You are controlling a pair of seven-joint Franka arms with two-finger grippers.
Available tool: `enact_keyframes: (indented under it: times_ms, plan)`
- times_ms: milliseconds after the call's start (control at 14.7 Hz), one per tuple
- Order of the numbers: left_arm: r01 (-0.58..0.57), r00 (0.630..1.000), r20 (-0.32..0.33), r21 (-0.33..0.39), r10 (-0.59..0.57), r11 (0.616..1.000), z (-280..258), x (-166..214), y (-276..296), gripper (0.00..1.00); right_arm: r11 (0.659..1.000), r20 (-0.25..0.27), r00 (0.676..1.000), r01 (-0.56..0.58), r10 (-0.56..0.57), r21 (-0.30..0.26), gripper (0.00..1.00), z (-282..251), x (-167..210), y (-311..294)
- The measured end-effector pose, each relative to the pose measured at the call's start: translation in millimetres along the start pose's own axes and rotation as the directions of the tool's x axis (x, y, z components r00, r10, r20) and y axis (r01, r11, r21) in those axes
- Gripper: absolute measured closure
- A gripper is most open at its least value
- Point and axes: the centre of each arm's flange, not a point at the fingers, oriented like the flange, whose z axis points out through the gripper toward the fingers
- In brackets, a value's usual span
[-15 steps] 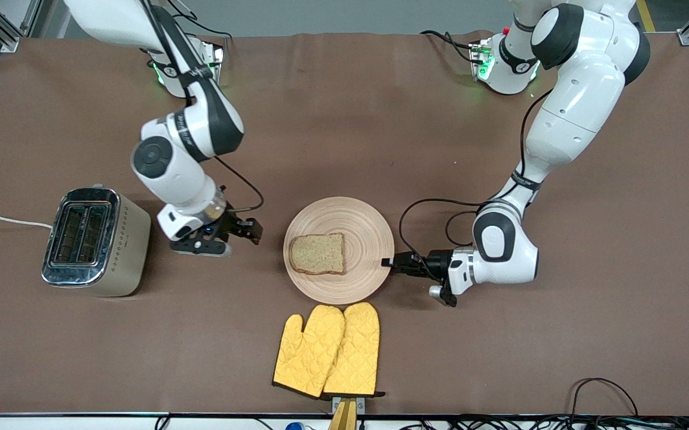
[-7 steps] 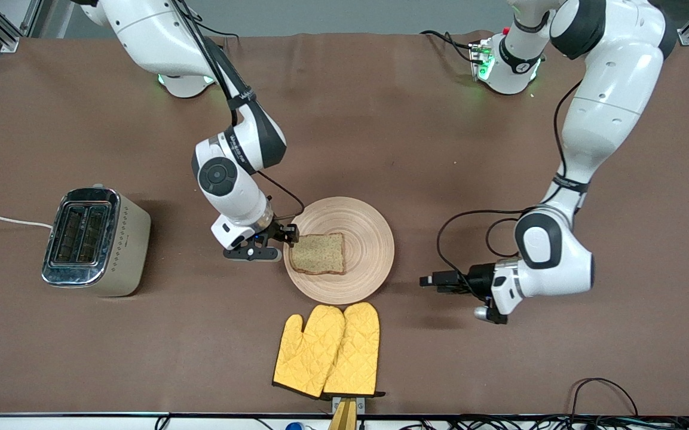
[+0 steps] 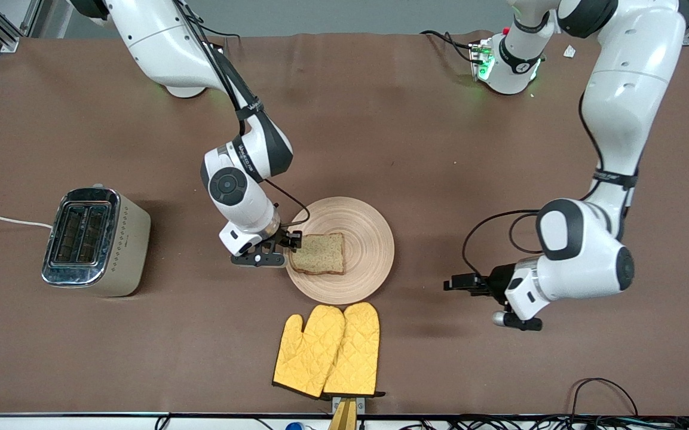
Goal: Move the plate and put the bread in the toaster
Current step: 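Hold the plate with the left gripper while the right gripper reaches the bread, then grasp the bread slice with the right gripper while the left gripper withdraws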
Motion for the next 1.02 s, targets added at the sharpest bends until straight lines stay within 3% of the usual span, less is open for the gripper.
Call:
enact_keyframes:
  times_ms: [477,817,1021]
  plan:
    - [-0.065,0.997,0.046,0.261,0.055,0.963,-155.2,-24.9,-27.6,0.00,1.000,-0.014,1.000,-0.004,0.004,0.006,0.49,9.7,-1.4,-10.2]
    - [-0.113,0.993,0.078,0.425,0.088,0.898,-229.3,-56.4,19.3,0.00,1.000,-0.019,1.000,-0.005,0.006,0.007,0.56,14.7,-0.6,-9.5]
    - [-0.130,0.991,0.089,0.482,0.100,0.866,-270.6,-82.3,52.6,0.00,1.000,-0.018,1.000,-0.006,0.006,0.006,0.60,16.2,-0.8,-9.3]
